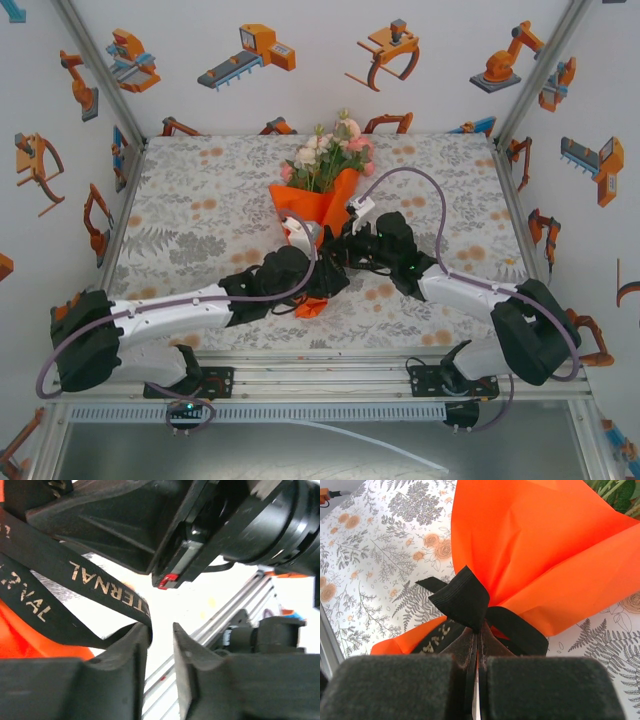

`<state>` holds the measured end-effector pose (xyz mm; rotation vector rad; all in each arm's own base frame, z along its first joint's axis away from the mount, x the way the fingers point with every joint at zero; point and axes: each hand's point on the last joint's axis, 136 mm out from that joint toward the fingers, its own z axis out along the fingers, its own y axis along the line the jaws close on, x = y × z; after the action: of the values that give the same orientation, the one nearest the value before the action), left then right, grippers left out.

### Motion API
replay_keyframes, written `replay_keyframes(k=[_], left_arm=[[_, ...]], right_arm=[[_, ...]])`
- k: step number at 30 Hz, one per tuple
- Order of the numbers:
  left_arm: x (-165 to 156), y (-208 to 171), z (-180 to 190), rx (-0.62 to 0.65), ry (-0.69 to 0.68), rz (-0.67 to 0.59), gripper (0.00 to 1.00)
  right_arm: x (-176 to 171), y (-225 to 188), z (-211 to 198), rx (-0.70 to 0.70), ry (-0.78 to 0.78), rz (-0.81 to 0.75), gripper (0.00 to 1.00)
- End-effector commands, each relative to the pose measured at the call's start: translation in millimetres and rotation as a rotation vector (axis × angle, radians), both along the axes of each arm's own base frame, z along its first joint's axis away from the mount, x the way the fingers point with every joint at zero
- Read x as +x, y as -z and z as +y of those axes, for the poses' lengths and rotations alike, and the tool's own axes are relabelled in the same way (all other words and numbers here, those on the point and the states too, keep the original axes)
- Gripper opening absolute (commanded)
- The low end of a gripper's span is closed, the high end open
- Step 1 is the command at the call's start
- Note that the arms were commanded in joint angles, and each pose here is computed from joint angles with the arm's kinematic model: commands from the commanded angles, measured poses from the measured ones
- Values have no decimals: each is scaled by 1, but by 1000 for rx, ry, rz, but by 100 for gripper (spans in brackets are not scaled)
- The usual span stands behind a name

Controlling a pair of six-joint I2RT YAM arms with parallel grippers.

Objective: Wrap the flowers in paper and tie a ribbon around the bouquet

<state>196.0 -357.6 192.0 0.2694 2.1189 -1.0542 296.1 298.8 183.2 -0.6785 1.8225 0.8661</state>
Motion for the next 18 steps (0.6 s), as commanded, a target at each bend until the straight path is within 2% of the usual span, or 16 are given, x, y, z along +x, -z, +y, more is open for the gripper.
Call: replay_keyframes(k=[1,4,11,15,18], left_arm=[[1,-18,10,5,9,-117,40],[-2,-26,16,14,24,-165,47],[-2,-45,29,-3,3,-225,48],[14,-74,62,-30,-171,-265,47],[47,-66,109,53,-407,-133,45]], right_arm=[[5,-15,-1,22,18,-25,0],[5,-15,-1,22,17,-26,0],[4,-17,0,15,3,-34,0],[-3,-19,4,1,-52,-51,0],[-7,-20,8,-14,-92,-49,0]])
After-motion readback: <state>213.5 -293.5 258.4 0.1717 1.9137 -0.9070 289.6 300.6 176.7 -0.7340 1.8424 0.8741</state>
